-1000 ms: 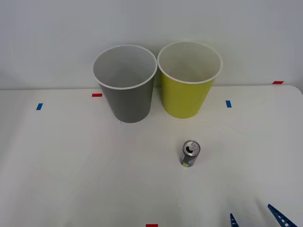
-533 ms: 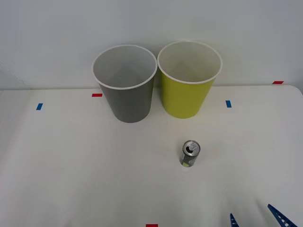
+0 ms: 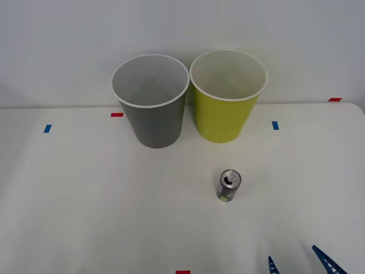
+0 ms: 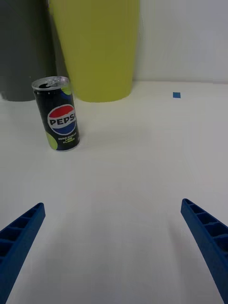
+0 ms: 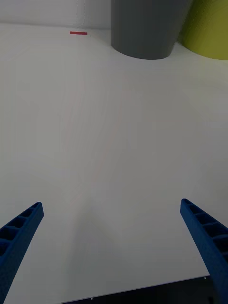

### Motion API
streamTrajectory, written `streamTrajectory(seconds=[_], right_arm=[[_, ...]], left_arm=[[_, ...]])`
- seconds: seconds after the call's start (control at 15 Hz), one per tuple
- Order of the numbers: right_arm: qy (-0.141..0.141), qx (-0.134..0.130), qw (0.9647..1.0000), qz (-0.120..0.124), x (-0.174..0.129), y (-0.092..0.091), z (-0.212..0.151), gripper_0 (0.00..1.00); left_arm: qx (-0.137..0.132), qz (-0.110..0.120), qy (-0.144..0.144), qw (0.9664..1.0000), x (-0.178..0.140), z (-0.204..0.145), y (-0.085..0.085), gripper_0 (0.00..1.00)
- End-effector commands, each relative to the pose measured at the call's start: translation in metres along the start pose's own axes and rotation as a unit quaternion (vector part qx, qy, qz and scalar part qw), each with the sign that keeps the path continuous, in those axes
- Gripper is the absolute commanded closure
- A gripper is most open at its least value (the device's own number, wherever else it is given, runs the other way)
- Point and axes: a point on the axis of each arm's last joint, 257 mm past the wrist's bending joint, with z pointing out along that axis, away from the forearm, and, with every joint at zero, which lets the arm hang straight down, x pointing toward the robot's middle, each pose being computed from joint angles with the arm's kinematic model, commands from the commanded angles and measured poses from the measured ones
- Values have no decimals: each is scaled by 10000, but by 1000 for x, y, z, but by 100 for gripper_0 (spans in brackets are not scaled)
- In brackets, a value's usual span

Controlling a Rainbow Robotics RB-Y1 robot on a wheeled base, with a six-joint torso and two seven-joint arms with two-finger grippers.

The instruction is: Put cans in the gray bin and PET bottles in the light green bin.

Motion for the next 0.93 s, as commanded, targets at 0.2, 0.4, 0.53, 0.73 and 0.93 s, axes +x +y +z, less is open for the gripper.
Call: streamTrajectory(seconds=[0.2, 0.4, 0.53, 0.73, 0.93], right_arm=[[-423, -342, 9982, -234, -22, 22, 15, 0], [-584, -423, 9974, -52, -20, 41, 37, 0], [-701, -450, 9965, -104, -28, 43, 55, 0], [-571, -551, 9968, -122, -27, 53, 81, 0], [-599, -552, 9966, -115, -35, 57, 103, 0]], left_arm=[[0, 0, 0, 10000, 0, 0, 0, 0], [0, 0, 0, 10000, 0, 0, 0, 0], [0, 0, 0, 10000, 0, 0, 0, 0], [0, 0, 0, 10000, 0, 0, 0, 0], [0, 0, 0, 10000, 0, 0, 0, 0]])
